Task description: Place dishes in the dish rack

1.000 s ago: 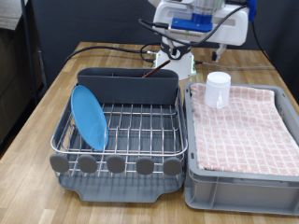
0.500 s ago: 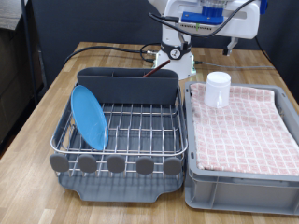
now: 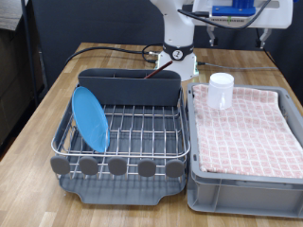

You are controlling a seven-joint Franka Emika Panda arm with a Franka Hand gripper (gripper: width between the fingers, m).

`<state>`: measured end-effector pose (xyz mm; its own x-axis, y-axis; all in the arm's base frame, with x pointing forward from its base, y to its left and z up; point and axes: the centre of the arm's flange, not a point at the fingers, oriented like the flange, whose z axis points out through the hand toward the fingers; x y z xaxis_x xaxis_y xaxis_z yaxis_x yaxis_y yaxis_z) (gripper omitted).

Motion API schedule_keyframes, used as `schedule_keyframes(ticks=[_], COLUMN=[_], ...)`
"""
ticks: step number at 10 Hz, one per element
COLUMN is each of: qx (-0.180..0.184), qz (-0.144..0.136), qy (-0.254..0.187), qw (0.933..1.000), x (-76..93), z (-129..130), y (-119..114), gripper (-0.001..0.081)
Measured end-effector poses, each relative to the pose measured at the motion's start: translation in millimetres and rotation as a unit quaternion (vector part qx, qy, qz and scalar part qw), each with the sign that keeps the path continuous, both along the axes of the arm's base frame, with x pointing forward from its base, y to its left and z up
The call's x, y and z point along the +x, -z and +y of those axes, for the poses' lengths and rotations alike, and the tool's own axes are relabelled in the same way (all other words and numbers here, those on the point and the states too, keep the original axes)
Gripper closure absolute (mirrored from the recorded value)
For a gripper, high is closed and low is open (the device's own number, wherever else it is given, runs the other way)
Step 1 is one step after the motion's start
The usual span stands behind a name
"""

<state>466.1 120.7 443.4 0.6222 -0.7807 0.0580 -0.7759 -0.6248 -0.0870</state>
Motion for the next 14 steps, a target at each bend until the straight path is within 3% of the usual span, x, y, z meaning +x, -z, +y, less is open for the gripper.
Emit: schedule_keyframes(ticks=[3,6,11,14], qx=[-0.006,-0.017,-0.014,0.025], qz=[0.005,0.035,0.103,0.146], qy=[0.008,-0.01,-0.008,-0.032], qw=[0.9999,0.9992,0.9945,0.9884], x=[-7.4,-13.2,-18.4,-22.7], z=[27.8,30.5,4.9,-5.3], y=[-8.4,0.8,60.2,90.1], gripper=[0.0004,0.0004,0.0004,0.0004])
